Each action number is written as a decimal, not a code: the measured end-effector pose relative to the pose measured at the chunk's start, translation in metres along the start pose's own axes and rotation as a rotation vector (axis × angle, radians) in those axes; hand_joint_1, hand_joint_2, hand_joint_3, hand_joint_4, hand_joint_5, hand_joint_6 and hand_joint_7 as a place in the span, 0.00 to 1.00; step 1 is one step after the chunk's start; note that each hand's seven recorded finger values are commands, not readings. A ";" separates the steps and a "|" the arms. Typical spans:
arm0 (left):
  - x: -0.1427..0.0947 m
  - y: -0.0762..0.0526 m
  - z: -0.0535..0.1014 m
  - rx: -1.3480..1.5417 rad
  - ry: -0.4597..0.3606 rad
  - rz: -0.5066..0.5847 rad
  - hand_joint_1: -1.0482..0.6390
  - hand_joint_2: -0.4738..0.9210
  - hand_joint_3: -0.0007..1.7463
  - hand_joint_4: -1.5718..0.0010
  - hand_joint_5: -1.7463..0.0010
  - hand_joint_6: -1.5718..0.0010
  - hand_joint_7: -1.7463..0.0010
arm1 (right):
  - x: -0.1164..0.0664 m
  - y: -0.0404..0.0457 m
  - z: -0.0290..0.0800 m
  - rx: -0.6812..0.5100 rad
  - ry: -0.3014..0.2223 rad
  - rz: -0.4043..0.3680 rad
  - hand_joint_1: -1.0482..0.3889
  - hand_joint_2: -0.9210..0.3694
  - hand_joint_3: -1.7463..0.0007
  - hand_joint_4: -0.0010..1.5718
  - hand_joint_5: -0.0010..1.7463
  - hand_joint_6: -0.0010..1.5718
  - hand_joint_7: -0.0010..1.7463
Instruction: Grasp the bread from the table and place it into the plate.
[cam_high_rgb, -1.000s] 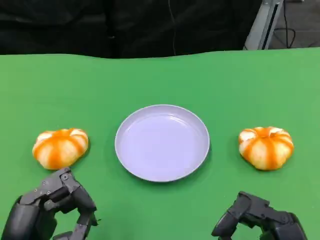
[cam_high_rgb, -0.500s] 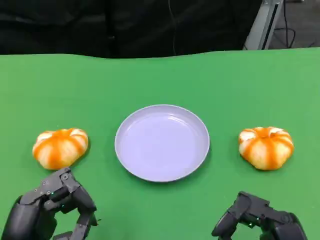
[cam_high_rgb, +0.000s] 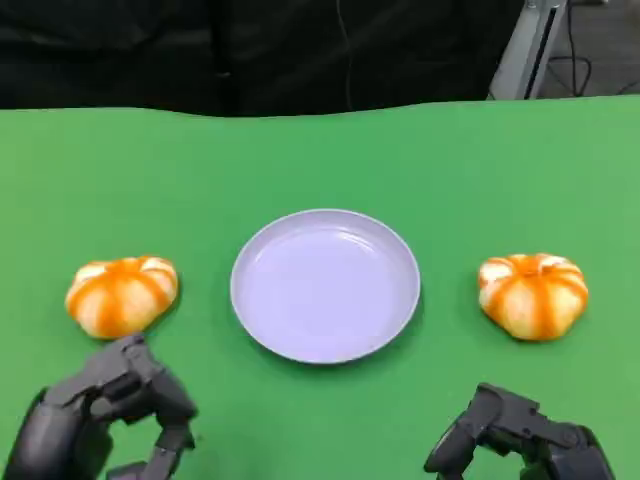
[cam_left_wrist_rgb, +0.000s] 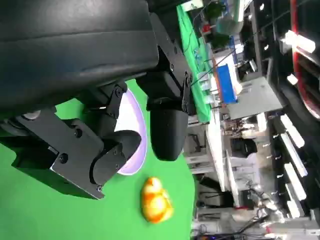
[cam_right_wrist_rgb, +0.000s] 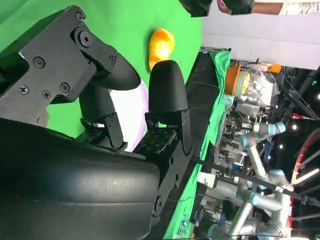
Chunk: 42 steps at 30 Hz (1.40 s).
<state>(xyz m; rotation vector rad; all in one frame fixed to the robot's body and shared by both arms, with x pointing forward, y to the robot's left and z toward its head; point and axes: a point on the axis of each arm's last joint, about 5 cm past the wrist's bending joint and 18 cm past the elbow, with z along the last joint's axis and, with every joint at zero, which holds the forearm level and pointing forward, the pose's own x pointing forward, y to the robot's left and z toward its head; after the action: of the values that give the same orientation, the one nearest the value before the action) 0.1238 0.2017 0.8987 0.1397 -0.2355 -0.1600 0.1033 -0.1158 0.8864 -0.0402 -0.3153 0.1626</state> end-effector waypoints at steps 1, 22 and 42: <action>0.005 0.007 0.004 0.087 0.008 -0.029 0.33 0.97 0.05 0.94 0.73 0.86 0.89 | 0.000 0.0003 0.000 0.001 0.001 0.000 0.68 0.48 0.23 0.47 0.91 0.51 0.75; 0.080 0.029 0.035 1.051 0.189 -0.203 0.26 1.00 0.00 1.00 0.85 0.88 0.99 | -0.003 0.0032 0.004 0.001 0.000 -0.016 0.68 0.49 0.22 0.48 0.90 0.51 0.74; 0.090 0.027 0.033 1.090 0.215 -0.202 0.25 1.00 0.01 0.98 0.86 0.88 1.00 | -0.002 0.0025 0.004 -0.002 -0.005 -0.014 0.68 0.49 0.22 0.48 0.90 0.52 0.73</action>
<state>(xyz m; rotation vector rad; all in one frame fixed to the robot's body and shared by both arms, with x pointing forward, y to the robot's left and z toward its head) 0.2061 0.2084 0.9542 1.2601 -0.0711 -0.2015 0.1001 -0.1135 0.8895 -0.0398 -0.3202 0.1486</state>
